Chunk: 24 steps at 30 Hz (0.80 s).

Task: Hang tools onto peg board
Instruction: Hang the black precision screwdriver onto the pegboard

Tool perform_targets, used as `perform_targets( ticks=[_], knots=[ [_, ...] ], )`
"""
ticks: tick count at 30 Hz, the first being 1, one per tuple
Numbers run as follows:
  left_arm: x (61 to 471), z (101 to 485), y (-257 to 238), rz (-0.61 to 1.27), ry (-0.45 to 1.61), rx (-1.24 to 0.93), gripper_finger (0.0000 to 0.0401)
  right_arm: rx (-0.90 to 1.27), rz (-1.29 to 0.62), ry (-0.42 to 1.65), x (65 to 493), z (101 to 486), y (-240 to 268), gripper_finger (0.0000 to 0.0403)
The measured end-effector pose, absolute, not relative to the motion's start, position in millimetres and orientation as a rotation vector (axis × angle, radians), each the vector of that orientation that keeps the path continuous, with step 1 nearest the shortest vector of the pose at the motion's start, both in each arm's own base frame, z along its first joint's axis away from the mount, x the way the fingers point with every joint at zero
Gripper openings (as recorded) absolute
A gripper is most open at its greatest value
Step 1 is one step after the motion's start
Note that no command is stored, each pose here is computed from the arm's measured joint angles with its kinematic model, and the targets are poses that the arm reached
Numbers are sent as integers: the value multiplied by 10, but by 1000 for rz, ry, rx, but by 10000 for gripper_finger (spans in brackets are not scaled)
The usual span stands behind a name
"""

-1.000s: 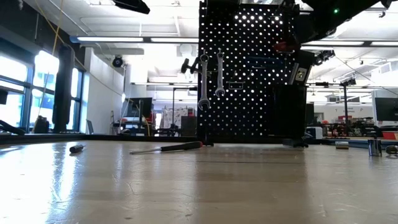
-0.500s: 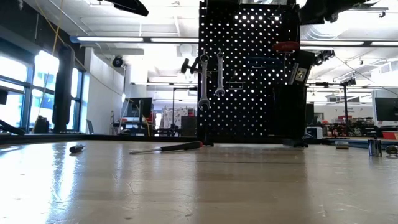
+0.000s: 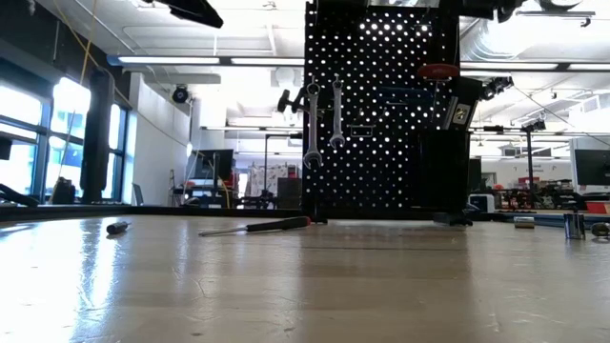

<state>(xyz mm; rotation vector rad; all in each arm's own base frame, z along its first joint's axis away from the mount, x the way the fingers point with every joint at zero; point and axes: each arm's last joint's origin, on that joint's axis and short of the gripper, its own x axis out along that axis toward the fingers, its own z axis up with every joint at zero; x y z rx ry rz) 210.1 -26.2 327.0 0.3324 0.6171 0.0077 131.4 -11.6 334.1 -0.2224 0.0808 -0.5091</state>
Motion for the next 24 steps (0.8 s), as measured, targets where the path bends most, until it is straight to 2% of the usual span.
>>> perform_targets(
  ticks=[6,13,24],
  knots=[
    [2101,3159,-275,-28,641,287,241,-198,-358,59,1326,3341,45,152],
    [2129,2811,-293,-47,654,202,241,-142,-149,56,1370,3312,242,152],
    [2198,2177,-321,-29,512,13,241,-73,10,226,1645,3065,534,152]
  ],
)
